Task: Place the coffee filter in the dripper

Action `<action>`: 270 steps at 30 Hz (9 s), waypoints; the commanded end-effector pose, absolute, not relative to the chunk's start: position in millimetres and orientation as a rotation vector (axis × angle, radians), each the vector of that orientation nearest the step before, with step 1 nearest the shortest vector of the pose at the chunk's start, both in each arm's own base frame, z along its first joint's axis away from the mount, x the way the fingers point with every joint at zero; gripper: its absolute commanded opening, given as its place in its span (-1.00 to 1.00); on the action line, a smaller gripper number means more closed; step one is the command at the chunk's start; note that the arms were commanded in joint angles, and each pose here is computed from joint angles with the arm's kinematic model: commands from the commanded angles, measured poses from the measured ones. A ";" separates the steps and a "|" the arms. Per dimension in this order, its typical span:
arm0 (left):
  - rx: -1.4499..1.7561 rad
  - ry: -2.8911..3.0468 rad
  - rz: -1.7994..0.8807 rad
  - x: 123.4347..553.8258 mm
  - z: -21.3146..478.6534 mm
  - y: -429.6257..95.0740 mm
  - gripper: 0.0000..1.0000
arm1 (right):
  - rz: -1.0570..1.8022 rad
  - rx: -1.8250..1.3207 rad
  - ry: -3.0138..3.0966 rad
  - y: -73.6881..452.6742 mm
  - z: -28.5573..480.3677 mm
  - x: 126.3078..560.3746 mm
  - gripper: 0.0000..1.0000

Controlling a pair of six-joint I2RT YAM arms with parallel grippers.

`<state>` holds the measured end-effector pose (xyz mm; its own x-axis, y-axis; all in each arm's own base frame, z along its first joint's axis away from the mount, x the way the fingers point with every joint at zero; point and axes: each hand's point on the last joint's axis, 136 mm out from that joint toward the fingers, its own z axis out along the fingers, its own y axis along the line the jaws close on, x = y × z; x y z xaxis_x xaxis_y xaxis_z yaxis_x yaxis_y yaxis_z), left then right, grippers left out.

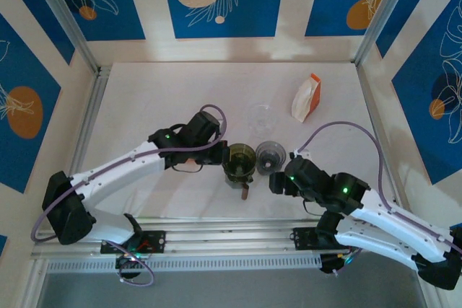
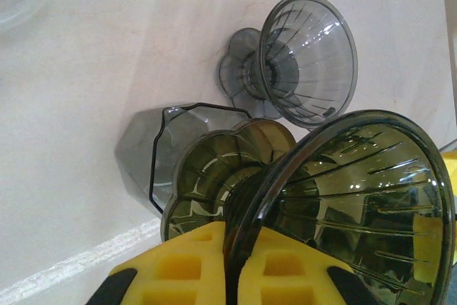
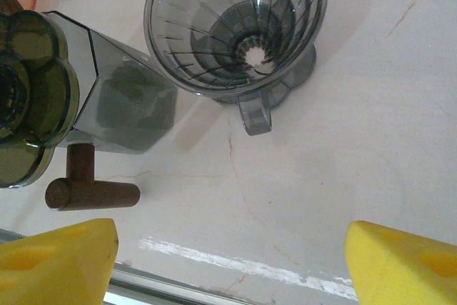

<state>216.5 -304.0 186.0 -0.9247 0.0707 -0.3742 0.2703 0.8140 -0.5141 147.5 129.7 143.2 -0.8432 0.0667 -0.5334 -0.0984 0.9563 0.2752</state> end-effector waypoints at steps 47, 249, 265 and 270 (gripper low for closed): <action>0.219 2.685 -0.835 232.9 171.0 -298.3 0.02 | 0.394 0.037 2.542 117.5 138.6 142.0 0.76; 0.030 2.324 -0.992 181.9 131.8 -211.4 0.95 | 0.070 0.580 2.539 71.9 133.8 506.6 -0.38; 0.027 2.332 -0.985 182.2 130.0 -211.3 0.95 | 0.017 0.509 2.559 71.4 124.7 505.9 -0.92; 0.024 2.330 -0.988 182.1 131.0 -211.2 0.95 | -0.013 0.454 2.503 72.8 146.6 503.9 -1.00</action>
<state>181.8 -210.5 129.9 -0.8209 -0.2080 -0.5318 0.2311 0.7306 -0.6425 503.3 71.7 119.8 -0.7970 0.3508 -0.4916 0.3483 0.9320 0.1004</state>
